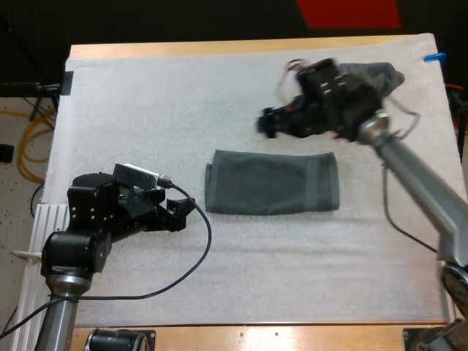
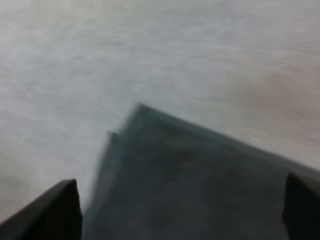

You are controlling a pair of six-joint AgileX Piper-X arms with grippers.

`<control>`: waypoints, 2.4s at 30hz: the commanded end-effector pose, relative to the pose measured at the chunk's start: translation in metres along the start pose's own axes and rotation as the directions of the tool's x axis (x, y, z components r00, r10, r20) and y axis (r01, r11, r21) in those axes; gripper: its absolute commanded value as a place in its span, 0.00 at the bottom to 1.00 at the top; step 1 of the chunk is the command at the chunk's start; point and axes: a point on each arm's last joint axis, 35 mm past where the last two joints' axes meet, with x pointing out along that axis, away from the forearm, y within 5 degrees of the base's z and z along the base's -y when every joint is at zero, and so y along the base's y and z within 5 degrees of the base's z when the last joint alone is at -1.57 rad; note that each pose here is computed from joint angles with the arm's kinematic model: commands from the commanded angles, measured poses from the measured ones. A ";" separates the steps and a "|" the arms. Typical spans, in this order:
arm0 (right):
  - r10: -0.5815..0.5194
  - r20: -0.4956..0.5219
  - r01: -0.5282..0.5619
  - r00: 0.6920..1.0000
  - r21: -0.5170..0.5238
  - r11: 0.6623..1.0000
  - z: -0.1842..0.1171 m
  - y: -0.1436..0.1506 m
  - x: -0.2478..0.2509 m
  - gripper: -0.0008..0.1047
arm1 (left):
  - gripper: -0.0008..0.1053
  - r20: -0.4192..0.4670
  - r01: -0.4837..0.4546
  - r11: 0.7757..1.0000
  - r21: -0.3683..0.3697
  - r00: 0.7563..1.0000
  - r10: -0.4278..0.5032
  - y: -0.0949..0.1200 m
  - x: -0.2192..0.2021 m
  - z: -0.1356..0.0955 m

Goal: Pick towel from pile fold and stack

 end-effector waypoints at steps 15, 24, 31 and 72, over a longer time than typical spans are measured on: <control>-0.150 -0.219 0.180 0.964 0.125 0.976 -0.052 -0.090 -0.028 0.75 | 0.63 0.010 0.031 0.996 -0.086 0.999 -0.031 -0.003 -0.003 0.002; 0.010 -0.214 0.045 0.977 0.252 0.967 -0.102 -0.108 0.017 0.75 | 0.63 0.004 0.029 0.994 -0.106 1.000 -0.029 -0.003 -0.003 0.002; 0.198 -0.197 -0.107 0.960 0.396 0.912 -0.131 -0.111 0.058 0.75 | 0.63 -0.001 0.028 0.994 -0.109 1.000 -0.028 -0.003 -0.003 0.001; -0.285 -0.273 0.309 0.919 0.051 0.950 -0.120 -0.059 0.019 0.01 | 0.63 -0.012 0.079 0.991 -0.111 0.997 -0.081 -0.005 -0.003 0.001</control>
